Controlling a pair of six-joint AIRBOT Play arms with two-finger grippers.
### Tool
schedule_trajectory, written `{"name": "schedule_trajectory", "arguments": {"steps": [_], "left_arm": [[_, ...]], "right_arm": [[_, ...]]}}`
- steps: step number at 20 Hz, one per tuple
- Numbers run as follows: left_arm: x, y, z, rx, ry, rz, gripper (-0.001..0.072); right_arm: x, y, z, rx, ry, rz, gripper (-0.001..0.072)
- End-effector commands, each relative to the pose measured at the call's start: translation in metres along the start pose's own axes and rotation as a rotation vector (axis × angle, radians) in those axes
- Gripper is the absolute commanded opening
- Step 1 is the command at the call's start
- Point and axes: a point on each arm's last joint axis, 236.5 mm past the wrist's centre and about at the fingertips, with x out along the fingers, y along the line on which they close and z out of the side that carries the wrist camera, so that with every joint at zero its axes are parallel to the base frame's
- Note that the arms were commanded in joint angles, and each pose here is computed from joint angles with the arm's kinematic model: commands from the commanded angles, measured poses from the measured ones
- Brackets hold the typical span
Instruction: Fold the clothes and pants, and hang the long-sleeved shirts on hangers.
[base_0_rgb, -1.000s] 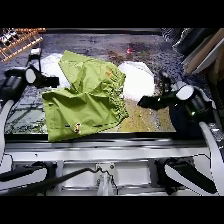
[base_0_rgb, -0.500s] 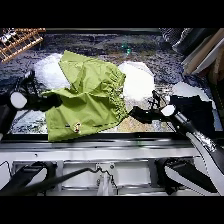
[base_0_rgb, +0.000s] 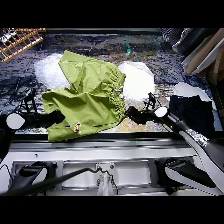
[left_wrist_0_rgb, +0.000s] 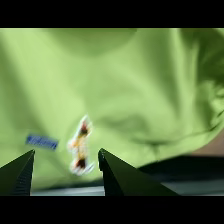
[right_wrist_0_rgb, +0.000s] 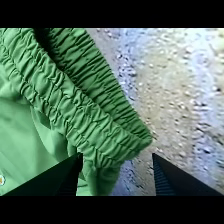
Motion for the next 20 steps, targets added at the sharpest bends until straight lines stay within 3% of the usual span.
{"name": "schedule_trajectory", "arguments": {"steps": [1,5,6,9,10,12,17,20], "left_arm": [[-0.005,0.030,-0.028,0.004,0.094,0.121,0.0442],[-0.006,0.033,-0.045,-0.042,0.109,0.118,0.0443],[-0.004,0.033,-0.054,-0.052,0.131,0.110,0.0476],[0.004,0.038,-0.081,-0.077,0.217,0.110,0.0510],[0.007,0.041,-0.087,-0.082,0.232,0.113,0.0510],[0.011,0.041,-0.095,-0.101,0.255,0.105,0.0510],[0.010,0.037,-0.103,-0.120,0.288,0.090,0.0515],[0.012,0.057,-0.109,-0.155,0.297,0.173,0.0625]], "right_arm": [[0.011,0.004,-0.002,0.014,-0.014,0.008,0.0522],[0.016,0.005,0.007,0.035,-0.054,0.012,0.0519],[0.017,0.005,0.011,0.035,-0.071,0.012,0.0510],[0.019,0.002,0.018,0.044,-0.097,0.007,0.0271],[0.019,0.001,0.020,0.044,-0.105,0.005,0.0157],[0.019,0.001,0.021,0.044,-0.110,0.005,0.0045],[0.019,0.001,0.026,0.045,-0.130,0.006,0.0045],[0.019,0.001,0.027,0.045,-0.133,0.006,0.0044]]}}
